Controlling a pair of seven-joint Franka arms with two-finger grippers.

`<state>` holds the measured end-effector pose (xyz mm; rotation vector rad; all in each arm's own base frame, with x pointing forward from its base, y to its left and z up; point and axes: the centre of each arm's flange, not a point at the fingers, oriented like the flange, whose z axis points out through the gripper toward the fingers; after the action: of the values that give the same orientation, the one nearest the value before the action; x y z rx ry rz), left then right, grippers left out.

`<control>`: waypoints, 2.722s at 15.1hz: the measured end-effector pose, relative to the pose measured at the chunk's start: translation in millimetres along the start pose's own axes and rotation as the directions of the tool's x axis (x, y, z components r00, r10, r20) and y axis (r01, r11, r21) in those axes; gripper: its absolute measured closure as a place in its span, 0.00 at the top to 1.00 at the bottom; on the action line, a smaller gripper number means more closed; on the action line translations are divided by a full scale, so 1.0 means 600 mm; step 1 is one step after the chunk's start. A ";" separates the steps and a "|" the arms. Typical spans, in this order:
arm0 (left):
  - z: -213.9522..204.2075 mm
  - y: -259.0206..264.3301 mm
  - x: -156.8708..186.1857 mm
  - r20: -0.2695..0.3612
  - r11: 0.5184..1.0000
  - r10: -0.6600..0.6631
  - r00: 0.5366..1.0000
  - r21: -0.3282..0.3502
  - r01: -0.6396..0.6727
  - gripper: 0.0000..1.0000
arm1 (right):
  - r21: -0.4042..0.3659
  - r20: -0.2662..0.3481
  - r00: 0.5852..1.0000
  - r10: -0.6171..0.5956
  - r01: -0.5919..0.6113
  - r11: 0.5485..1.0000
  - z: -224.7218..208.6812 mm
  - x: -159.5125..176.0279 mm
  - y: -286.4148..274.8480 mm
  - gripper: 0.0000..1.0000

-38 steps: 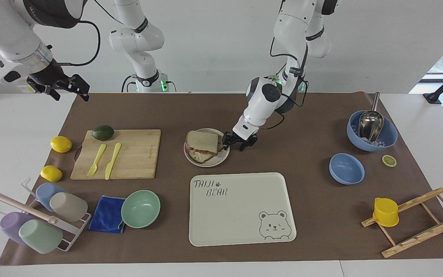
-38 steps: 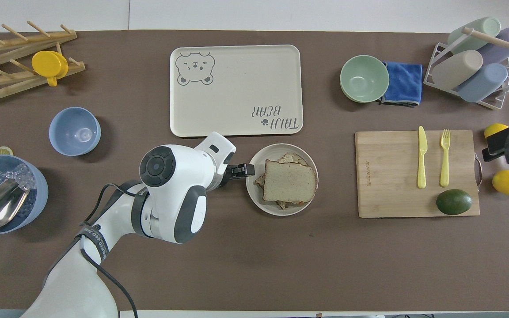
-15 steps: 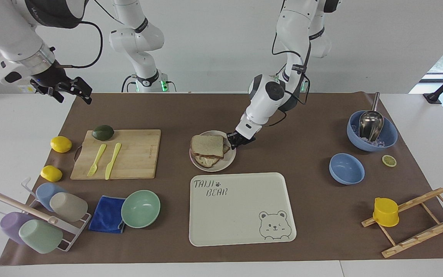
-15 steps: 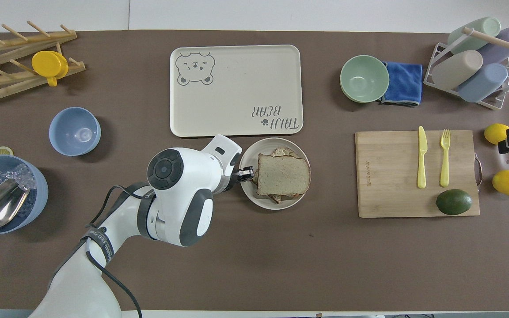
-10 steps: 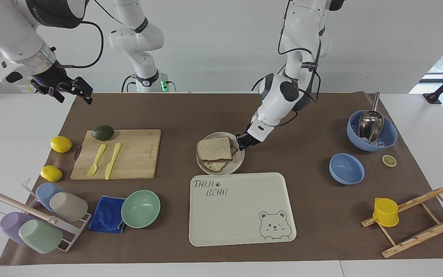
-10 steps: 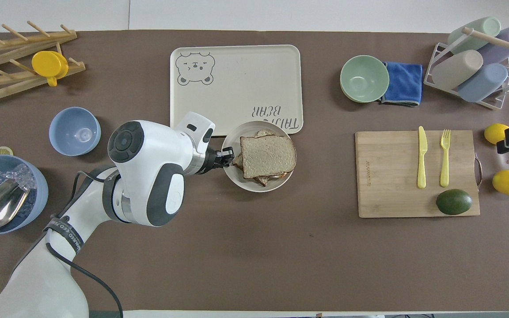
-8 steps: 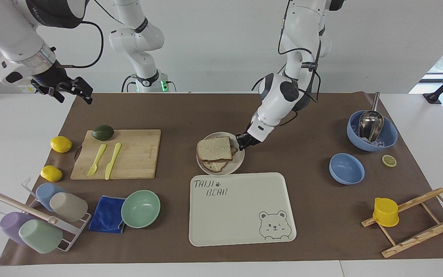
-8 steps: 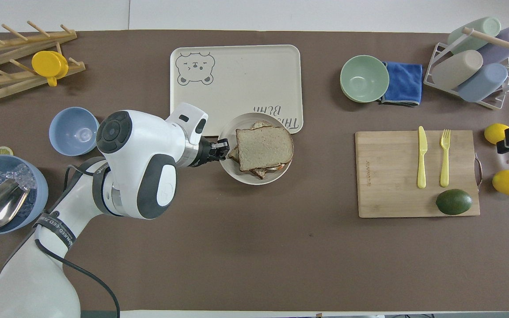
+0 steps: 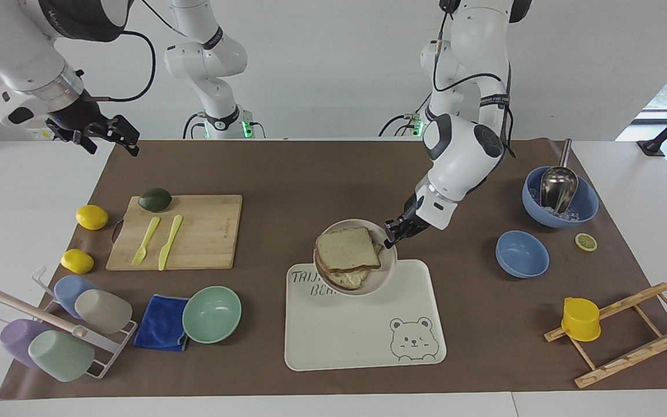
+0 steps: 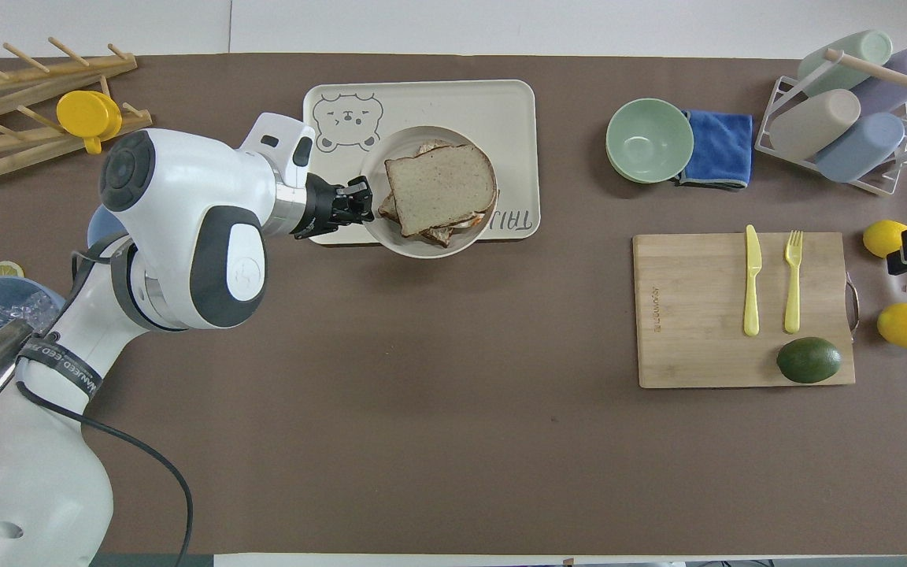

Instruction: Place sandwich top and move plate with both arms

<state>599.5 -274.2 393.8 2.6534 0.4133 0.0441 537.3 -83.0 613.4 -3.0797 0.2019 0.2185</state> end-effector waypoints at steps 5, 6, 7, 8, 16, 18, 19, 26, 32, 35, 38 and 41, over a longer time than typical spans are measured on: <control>0.055 -0.014 0.074 0.000 0.998 -0.064 0.998 -0.017 0.064 0.05 | 0.000 -0.014 1.000 0.003 -0.003 1.000 -0.003 0.001 0.003 1.00; 0.057 -0.028 0.096 -0.009 0.997 -0.081 0.997 -0.018 0.081 0.05 | 0.000 -0.014 1.000 0.002 -0.002 1.000 -0.003 0.001 0.002 1.00; 0.063 -0.039 0.111 -0.013 0.996 -0.093 0.996 -0.015 0.093 0.05 | 0.000 -0.014 1.000 0.001 -0.001 1.000 -0.003 0.001 0.001 1.00; 0.073 -0.044 0.118 -0.012 0.995 -0.098 0.995 -0.012 0.098 0.05 | 0.000 -0.014 1.000 0.000 0.000 1.000 -0.003 0.002 0.000 1.00; 0.120 -0.018 0.105 -0.059 0.997 -0.075 0.995 -0.027 0.073 0.05 | -0.001 -0.033 0.999 0.001 -0.001 1.000 -0.006 0.005 0.001 1.00; 0.131 -0.019 0.100 -0.057 0.997 -0.074 0.996 -0.022 0.073 0.05 | 0.000 -0.033 0.999 0.003 -0.003 1.000 -0.006 0.005 0.003 1.00; 0.136 -0.022 0.098 -0.055 0.997 -0.075 0.996 -0.019 0.074 0.05 | 0.000 -0.033 0.999 0.004 -0.004 1.000 -0.006 0.005 0.004 1.00; 0.150 -0.032 0.092 -0.051 0.997 -0.079 0.996 -0.007 0.079 0.26 | 0.000 -0.033 0.999 0.004 -0.004 1.000 -0.006 0.005 0.004 1.00; 0.147 -0.038 0.084 0.000 0.997 -0.021 1.000 0.074 0.021 0.92 | -0.001 -0.033 0.999 -0.002 0.001 1.000 -0.006 0.005 -0.001 1.00; 0.111 -0.045 0.093 0.014 0.994 -0.004 1.000 0.106 0.002 1.00 | -0.001 -0.033 0.999 -0.002 0.001 1.000 -0.006 0.005 -0.001 1.00; 0.036 -0.059 0.109 0.016 0.990 0.011 1.000 0.139 -0.013 1.00 | -0.001 -0.033 0.999 -0.002 0.001 1.000 -0.006 0.005 -0.001 1.00; -0.055 -0.080 0.121 -0.002 0.974 0.054 0.999 0.220 -0.052 1.00 | -0.001 -0.033 0.999 -0.002 0.001 1.000 -0.006 0.005 -0.001 1.00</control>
<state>652.2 -197.5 399.6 2.8833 0.3685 0.0262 540.7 -83.0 616.5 -3.0859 0.2008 0.1675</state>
